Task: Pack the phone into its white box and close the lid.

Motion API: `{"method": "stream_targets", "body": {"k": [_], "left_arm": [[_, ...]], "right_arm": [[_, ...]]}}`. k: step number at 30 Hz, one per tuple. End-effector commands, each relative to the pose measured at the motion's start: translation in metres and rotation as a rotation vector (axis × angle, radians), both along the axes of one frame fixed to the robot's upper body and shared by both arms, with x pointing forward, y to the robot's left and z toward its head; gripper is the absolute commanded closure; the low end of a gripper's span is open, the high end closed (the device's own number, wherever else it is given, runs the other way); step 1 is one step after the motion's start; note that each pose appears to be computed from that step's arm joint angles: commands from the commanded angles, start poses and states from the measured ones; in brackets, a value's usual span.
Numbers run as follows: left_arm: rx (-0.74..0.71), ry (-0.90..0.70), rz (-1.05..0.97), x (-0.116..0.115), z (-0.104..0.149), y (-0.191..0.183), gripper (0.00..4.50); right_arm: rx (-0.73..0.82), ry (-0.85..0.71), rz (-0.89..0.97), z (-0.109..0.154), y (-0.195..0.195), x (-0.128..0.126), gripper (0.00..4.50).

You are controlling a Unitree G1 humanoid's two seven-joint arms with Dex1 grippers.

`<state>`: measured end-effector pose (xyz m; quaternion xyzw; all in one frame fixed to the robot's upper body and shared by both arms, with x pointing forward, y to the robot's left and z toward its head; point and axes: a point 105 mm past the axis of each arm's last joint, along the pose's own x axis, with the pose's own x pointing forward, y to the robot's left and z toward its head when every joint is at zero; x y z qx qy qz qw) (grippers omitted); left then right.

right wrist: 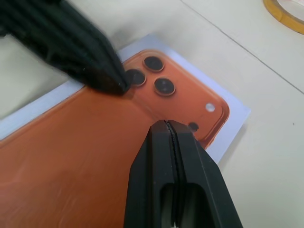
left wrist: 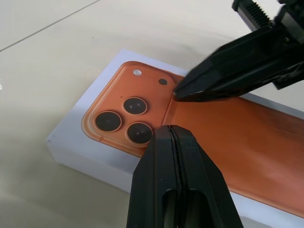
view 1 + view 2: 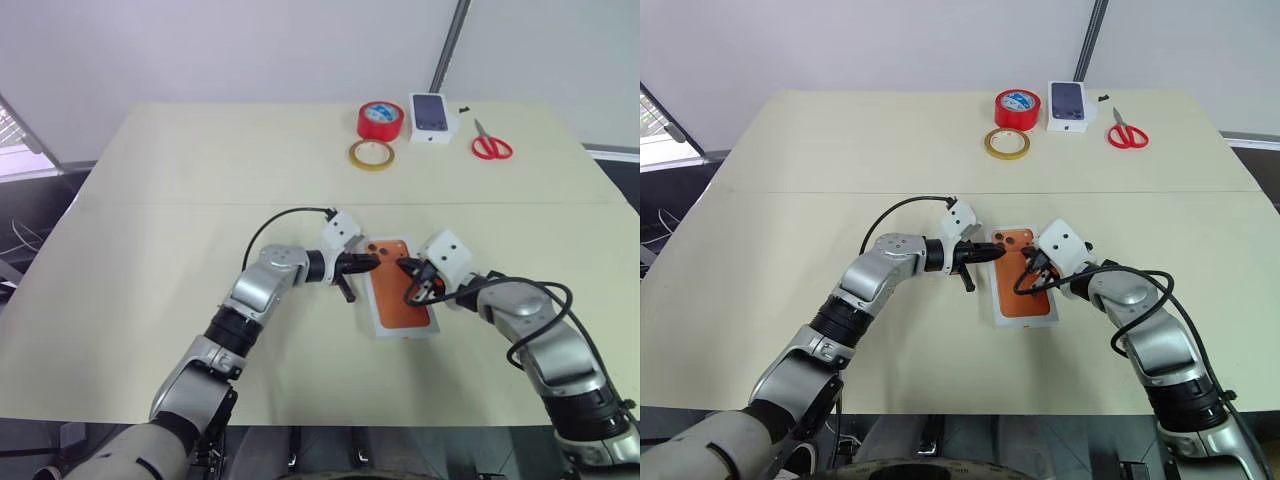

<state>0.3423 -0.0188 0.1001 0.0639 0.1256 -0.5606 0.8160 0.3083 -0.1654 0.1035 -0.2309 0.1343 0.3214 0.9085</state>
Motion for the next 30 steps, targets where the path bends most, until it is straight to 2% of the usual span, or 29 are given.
{"method": "stream_targets", "body": {"k": [1, 5, 7, 8, 10, 15, 16, 17, 18, 23, 30], "left_arm": [[0.002, 0.021, 0.041, 0.003, -0.006, 0.013, 4.5], [-0.054, 0.042, 0.014, -0.004, 0.0, 0.02, 4.5], [-0.106, 0.067, 0.013, -0.006, 0.007, 0.025, 3.94], [-0.135, 0.059, 0.004, -0.007, 0.014, 0.028, 3.57], [-0.178, 0.008, 0.004, -0.007, 0.029, 0.039, 2.68], [-0.208, -0.074, 0.043, -0.005, 0.051, 0.076, 0.25], [-0.204, -0.094, 0.059, -0.004, 0.055, 0.086, 0.0], [-0.192, -0.111, 0.089, -0.002, 0.057, 0.098, 0.0], [-0.175, -0.107, 0.109, -0.002, 0.056, 0.111, 0.0], [-0.104, -0.093, 0.206, -0.007, 0.043, 0.158, 0.0], [-0.034, -0.078, 0.295, -0.022, 0.026, 0.197, 0.0]], "right_arm": [[-0.031, 0.068, 0.004, -0.014, -0.01, -0.012, 4.48], [0.049, 0.132, 0.088, -0.005, -0.01, -0.032, 4.48], [0.154, 0.216, 0.119, -0.001, -0.007, -0.043, 4.5], [0.17, 0.22, 0.135, 0.003, -0.007, -0.044, 4.25], [0.277, 0.198, 0.148, 0.02, -0.003, -0.041, 3.7], [0.315, 0.075, 0.141, 0.048, -0.006, -0.024, 1.18], [0.307, 0.059, 0.147, 0.051, -0.008, -0.022, 0.54], [0.283, 0.033, 0.143, 0.054, -0.012, -0.019, 0.06], [0.247, 0.002, 0.133, 0.056, -0.017, -0.015, 0.02], [0.208, -0.036, 0.15, 0.057, -0.026, -0.004, 0.02], [0.148, -0.042, 0.162, 0.054, -0.045, -0.001, 0.02]]}}
